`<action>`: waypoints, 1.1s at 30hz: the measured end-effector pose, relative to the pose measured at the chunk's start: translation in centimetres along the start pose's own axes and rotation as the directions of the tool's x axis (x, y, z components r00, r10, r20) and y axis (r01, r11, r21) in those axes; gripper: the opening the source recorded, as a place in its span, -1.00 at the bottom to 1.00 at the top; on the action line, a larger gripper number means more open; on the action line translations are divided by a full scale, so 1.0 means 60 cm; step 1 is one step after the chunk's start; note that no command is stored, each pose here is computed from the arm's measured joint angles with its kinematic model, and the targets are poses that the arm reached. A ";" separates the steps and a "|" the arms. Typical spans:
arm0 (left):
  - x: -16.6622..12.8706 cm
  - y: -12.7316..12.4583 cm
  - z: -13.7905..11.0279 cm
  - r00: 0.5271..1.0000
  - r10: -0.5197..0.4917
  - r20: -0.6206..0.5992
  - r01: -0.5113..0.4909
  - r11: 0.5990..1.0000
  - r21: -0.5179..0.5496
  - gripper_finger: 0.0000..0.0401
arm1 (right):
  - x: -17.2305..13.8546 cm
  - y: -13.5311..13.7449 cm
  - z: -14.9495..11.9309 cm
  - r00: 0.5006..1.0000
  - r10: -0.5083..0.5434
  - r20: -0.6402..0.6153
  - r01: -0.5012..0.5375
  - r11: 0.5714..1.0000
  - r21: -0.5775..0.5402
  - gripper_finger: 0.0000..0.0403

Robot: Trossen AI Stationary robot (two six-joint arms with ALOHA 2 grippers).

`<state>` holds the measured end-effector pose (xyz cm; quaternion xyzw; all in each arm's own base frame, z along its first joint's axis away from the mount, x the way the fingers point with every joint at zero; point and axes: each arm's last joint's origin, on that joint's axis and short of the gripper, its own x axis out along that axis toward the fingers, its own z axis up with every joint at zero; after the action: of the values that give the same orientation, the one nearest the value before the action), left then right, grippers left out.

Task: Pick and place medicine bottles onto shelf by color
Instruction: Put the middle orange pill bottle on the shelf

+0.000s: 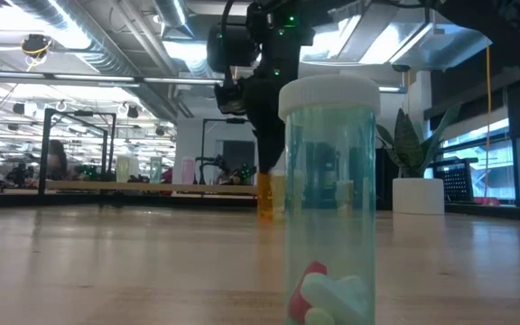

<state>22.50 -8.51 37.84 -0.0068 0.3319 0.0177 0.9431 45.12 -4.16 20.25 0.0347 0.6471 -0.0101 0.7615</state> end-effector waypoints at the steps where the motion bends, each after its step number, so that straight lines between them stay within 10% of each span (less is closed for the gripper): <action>1: 0.000 0.000 0.000 1.000 0.000 0.000 0.000 1.000 0.000 -0.26 | -0.003 0.000 0.002 1.000 0.000 0.006 0.000 1.000 0.000 0.29; 18: 0.000 0.001 0.000 1.000 0.020 0.006 -0.020 0.999 -0.047 -0.26 | -0.094 0.003 0.008 1.000 -0.001 0.021 0.002 1.000 -0.010 0.29; 33: 0.077 0.014 -0.044 0.994 0.097 0.046 -0.092 0.990 -0.110 -0.26 | -0.300 0.017 -0.075 0.972 -0.006 0.236 0.010 1.000 -0.014 0.29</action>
<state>24.42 -7.62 32.86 -0.0416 0.3061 0.0805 0.9477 37.81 -3.40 37.34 0.0250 0.5520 -0.0122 0.8334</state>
